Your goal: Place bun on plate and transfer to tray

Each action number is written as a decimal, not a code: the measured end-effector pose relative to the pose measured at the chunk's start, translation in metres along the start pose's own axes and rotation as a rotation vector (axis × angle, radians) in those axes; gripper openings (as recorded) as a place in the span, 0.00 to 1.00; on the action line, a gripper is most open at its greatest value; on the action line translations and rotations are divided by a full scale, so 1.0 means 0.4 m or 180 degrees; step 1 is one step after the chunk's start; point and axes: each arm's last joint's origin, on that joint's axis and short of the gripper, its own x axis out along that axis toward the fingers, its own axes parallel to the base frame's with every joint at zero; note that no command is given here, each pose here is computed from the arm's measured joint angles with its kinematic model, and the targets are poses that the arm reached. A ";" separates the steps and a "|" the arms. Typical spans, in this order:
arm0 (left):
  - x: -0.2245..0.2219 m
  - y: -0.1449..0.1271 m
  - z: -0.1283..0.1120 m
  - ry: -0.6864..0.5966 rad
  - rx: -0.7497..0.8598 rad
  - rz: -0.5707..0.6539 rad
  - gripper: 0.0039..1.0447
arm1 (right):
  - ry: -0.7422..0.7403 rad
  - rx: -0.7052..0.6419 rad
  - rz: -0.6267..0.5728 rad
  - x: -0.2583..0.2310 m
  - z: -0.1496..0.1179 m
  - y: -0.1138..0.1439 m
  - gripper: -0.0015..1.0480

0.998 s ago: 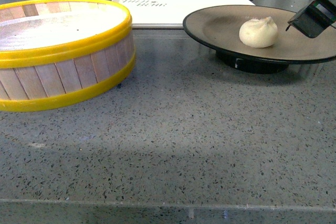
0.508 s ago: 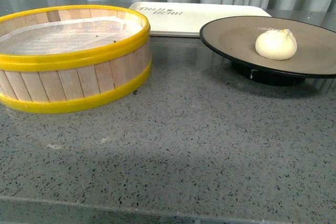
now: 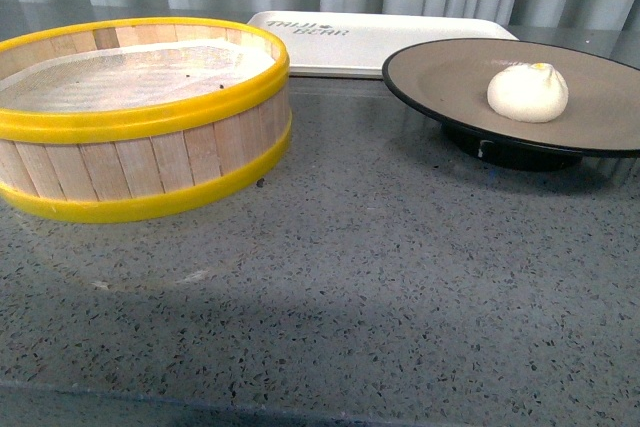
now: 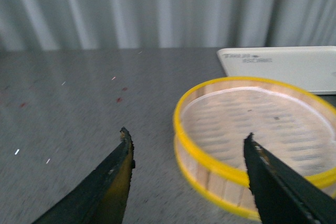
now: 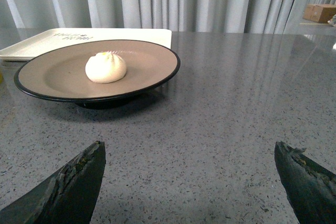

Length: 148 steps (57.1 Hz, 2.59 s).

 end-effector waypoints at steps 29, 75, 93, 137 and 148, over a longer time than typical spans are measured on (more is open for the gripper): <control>-0.056 -0.008 -0.134 0.0046 -0.0214 -0.0036 0.03 | 0.0000 0.0000 -0.0001 0.000 0.000 0.000 0.92; -0.107 -0.011 -0.190 -0.0047 -0.0227 -0.0029 0.03 | 0.0000 0.0000 -0.0001 0.000 0.000 0.000 0.92; -0.129 -0.011 -0.196 -0.0035 -0.0226 -0.0033 0.03 | 0.0000 0.0000 -0.0001 0.000 0.000 0.000 0.92; -0.129 -0.011 -0.196 -0.0037 -0.0227 -0.0039 0.95 | 0.0325 -0.0582 -0.1258 0.036 0.033 -0.021 0.92; -0.129 -0.011 -0.196 -0.0035 -0.0228 -0.0032 0.94 | -0.0014 -0.0287 -0.1294 0.138 0.138 -0.117 0.92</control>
